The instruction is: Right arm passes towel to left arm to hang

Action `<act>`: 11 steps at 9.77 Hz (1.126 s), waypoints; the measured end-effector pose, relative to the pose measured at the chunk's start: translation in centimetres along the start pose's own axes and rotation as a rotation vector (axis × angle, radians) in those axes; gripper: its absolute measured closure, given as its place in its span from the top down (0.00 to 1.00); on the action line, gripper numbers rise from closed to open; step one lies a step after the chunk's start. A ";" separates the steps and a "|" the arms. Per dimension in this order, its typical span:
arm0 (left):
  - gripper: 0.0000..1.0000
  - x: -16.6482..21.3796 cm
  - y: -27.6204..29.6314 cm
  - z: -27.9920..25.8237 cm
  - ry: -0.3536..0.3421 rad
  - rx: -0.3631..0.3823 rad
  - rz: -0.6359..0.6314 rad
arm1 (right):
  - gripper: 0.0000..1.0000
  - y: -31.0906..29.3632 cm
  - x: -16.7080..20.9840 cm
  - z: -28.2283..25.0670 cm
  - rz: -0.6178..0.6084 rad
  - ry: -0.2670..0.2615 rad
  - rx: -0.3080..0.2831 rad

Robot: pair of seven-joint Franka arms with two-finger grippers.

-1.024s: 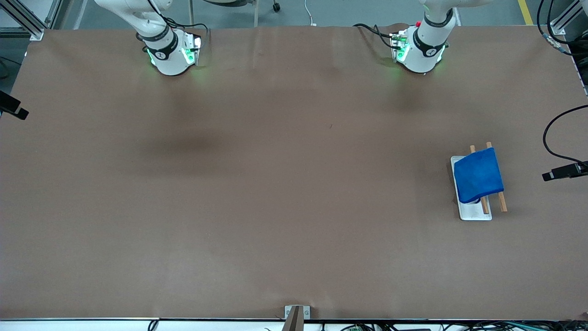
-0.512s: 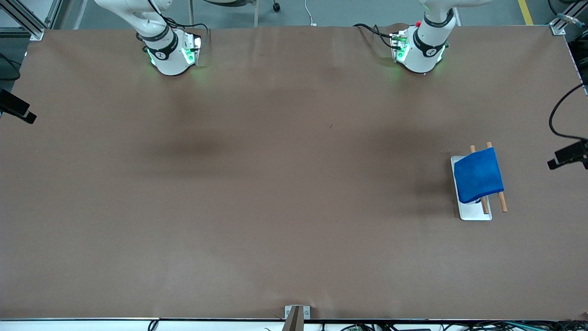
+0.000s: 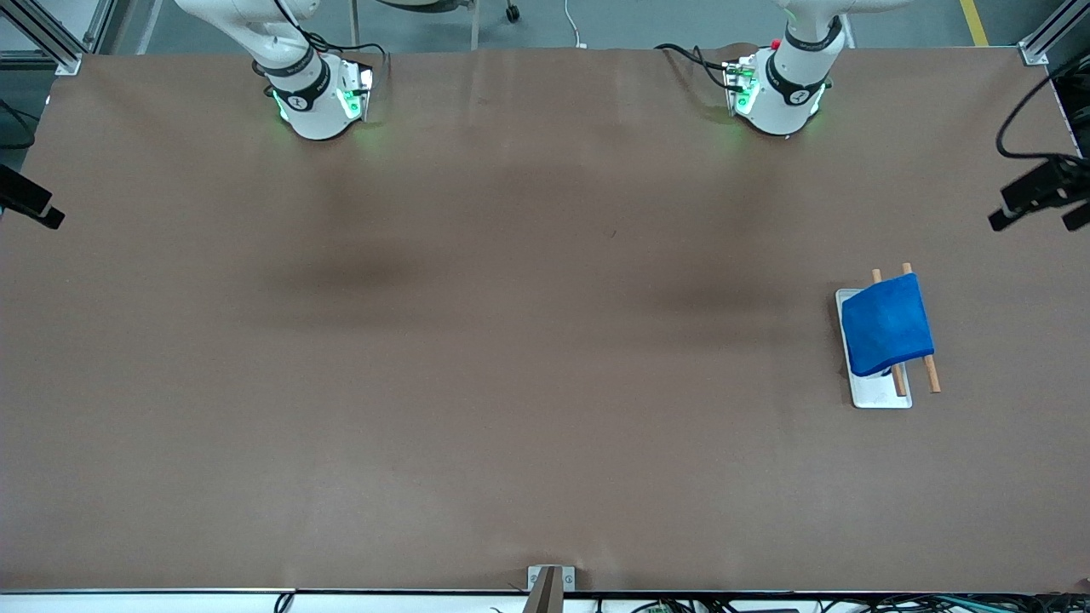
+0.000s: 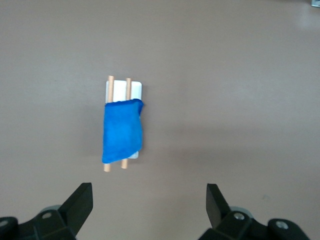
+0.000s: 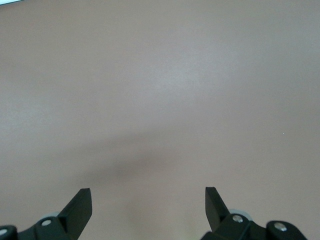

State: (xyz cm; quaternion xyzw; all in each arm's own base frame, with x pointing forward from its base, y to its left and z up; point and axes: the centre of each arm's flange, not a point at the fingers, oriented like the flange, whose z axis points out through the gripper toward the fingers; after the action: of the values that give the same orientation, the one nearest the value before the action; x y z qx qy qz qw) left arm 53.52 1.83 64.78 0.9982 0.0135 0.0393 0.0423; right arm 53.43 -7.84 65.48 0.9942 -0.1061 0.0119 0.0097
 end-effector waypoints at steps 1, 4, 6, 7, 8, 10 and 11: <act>1.00 -0.1 0.5 0.0 -0.001 0.001 0.006 | 1.00 0.0 0.0 0.0 -0.001 0.000 0.000; 1.00 -0.3 0.9 -0.3 -0.014 0.020 0.018 | 1.00 0.1 0.0 0.0 0.000 0.002 0.000; 1.00 -0.4 2.6 -1.0 -0.026 0.037 0.052 | 1.00 0.1 0.0 0.0 0.000 0.003 0.000; 1.00 -0.6 3.2 -1.0 -0.036 0.042 0.064 | 1.00 0.1 0.0 0.0 0.000 0.003 0.000; 1.00 -0.7 3.5 -1.0 -0.046 0.042 0.067 | 1.00 0.1 0.0 0.0 0.000 0.002 0.000; 1.00 -0.6 3.4 -0.7 -0.055 0.043 0.065 | 1.00 0.1 0.0 0.0 0.001 0.002 0.000; 1.00 -0.4 3.2 -0.4 -0.061 0.048 0.063 | 1.00 0.1 0.0 0.0 0.001 0.002 0.000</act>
State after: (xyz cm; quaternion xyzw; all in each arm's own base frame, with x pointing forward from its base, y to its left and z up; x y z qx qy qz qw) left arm 53.16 -1.31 65.37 0.9996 -0.0182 0.0099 0.0173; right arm 53.44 -7.94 65.50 0.9942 -0.1064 0.0128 0.0100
